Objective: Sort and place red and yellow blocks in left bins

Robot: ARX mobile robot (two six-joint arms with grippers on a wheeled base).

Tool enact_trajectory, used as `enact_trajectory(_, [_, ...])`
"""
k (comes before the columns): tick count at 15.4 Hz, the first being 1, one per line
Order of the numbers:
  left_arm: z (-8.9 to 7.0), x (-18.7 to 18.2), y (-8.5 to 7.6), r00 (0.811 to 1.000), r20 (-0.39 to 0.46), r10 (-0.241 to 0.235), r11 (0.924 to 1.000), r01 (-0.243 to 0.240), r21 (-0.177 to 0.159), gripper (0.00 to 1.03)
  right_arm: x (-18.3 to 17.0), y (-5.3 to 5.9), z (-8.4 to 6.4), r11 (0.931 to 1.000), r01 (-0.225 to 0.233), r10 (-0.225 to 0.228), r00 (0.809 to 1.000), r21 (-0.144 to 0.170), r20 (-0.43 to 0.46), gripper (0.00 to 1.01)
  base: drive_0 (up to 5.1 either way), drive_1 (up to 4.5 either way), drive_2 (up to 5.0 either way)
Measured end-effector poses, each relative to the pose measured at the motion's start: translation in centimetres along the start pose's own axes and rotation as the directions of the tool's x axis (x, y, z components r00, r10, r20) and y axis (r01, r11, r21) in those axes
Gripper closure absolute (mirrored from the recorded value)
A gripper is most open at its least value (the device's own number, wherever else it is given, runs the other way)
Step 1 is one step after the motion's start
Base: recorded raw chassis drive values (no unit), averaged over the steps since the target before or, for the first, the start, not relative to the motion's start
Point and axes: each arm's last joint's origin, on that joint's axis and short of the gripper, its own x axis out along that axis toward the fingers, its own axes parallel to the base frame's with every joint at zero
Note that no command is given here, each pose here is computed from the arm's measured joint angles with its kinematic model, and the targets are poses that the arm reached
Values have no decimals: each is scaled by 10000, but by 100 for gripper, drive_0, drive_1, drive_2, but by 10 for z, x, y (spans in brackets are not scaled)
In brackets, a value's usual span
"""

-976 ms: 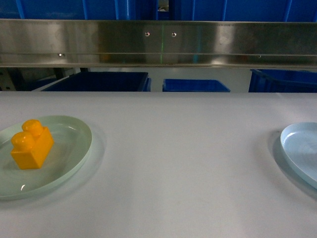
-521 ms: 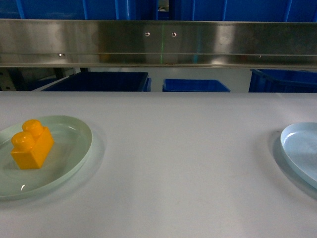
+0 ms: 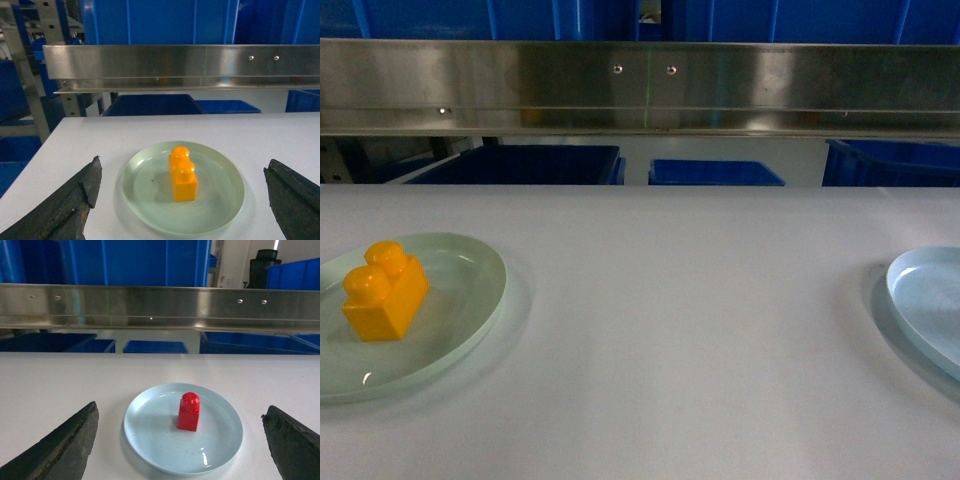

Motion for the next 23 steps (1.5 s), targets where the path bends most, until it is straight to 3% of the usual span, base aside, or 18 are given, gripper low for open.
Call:
enact_trajectory(2, [16, 10, -2, 9992, 167, -376, 9993, 376, -4, 5, 15, -6, 14, 9996, 291, -290, 9995, 71, -99, 3, 0, 0, 0])
enact_trajectory(3, [32, 19, -2, 9975, 507, -484, 9988, 484, 12, 5, 27, -5, 32, 9995, -27, 31, 9999, 328, -111, 3, 0, 0, 0])
enact_trajectory(5, [71, 51, -2, 9925, 1001, -705, 9975, 700, 77, 5, 68, -2, 80, 9991, -244, 244, 9997, 341, 15, 3, 0, 0, 0])
enact_trajectory(6, [85, 73, -3, 9920, 1009, -757, 9971, 747, 143, 5, 95, -4, 97, 9991, -207, 210, 9997, 362, -88, 3, 0, 0, 0])
enact_trajectory(7, [94, 103, -5, 9955, 194, -932, 9956, 930, 88, 5, 129, -5, 104, 9984, -184, 235, 9950, 527, -969, 3, 0, 0, 0])
enact_trajectory(9, [85, 153, -14, 9772, -1654, -1331, 9910, 1337, -73, 5, 186, -8, 88, 9975, 116, 73, 9645, 699, -2640, 3, 0, 0, 0])
enact_trajectory(11, [64, 185, -20, 9721, -2084, -1076, 9935, 1132, 151, 5, 215, -17, 59, 9962, 629, -369, 9305, 595, -3644, 3, 0, 0, 0])
enact_trajectory(14, [25, 186, -21, 9609, -2524, -1137, 9913, 1268, 361, 5, 219, -32, 17, 9921, 1155, -815, 8898, 487, -4491, 3, 0, 0, 0])
enact_trajectory(16, [10, 171, -13, 9687, -2249, -1050, 9930, 1145, 297, 5, 210, -32, 8, 9941, 918, -574, 8972, 578, -4378, 3, 0, 0, 0])
enact_trajectory(18, [11, 167, -13, 9748, -1982, -1024, 9936, 1100, 275, 5, 200, -30, 12, 9978, 627, -494, 9221, 221, -3838, 3, 0, 0, 0])
enact_trajectory(23, [11, 167, -13, 9743, -2000, -1039, 9934, 1115, 271, 5, 202, -30, 11, 9985, 544, -525, 9300, -51, -3637, 3, 0, 0, 0])
